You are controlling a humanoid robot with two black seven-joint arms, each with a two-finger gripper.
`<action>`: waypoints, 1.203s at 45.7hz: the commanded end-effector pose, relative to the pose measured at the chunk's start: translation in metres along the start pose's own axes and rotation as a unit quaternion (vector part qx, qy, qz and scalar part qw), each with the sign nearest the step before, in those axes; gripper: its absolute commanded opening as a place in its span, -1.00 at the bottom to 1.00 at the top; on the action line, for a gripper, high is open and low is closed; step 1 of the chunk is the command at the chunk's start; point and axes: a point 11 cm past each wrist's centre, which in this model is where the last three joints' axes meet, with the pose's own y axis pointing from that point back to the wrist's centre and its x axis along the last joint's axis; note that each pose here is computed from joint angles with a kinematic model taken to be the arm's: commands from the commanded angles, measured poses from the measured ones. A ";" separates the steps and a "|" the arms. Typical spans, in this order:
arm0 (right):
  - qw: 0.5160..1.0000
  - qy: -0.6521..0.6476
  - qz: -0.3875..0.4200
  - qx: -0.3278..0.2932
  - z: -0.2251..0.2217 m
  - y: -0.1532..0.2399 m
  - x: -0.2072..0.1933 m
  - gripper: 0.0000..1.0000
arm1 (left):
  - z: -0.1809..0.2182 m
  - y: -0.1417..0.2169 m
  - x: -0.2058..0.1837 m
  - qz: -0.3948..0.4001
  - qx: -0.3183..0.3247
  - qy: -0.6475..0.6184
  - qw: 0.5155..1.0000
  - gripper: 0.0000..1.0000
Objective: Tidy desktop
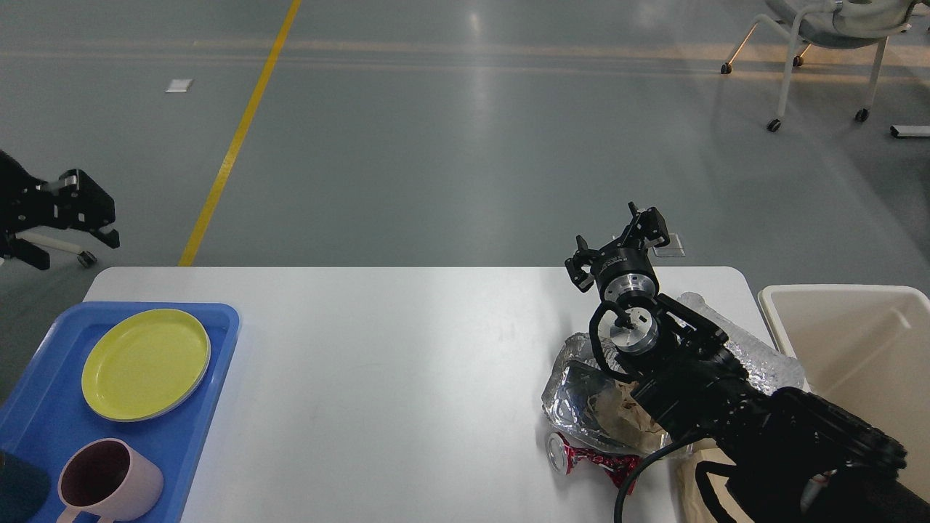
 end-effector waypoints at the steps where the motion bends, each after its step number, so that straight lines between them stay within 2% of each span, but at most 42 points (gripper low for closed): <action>1: 1.000 0.000 0.000 0.000 0.000 0.000 0.000 1.00 | 0.022 0.030 0.011 0.036 -0.023 -0.018 0.999 0.56; 14: 1.000 0.000 0.000 0.000 0.000 0.000 0.000 1.00 | 0.052 0.043 0.015 0.050 -0.045 -0.046 0.997 0.53; 23: 1.000 0.000 0.000 0.000 0.000 0.000 0.000 1.00 | 0.076 0.027 0.003 0.023 0.019 -0.099 0.995 0.44; 31: 1.000 0.000 0.000 0.000 0.000 0.000 0.000 1.00 | 0.085 0.017 -0.034 -0.033 0.085 -0.151 0.984 0.43; 35: 1.000 0.000 0.000 0.000 0.000 0.000 0.000 1.00 | 0.088 0.015 -0.049 0.000 0.094 -0.162 0.982 0.43; 46: 1.000 0.000 0.000 0.000 0.000 0.000 0.000 1.00 | 0.105 0.035 -0.084 0.009 0.080 -0.199 0.977 0.43; 55: 1.000 0.000 0.000 0.000 0.000 0.000 0.000 1.00 | 0.112 0.040 -0.119 -0.037 0.086 -0.238 0.967 0.34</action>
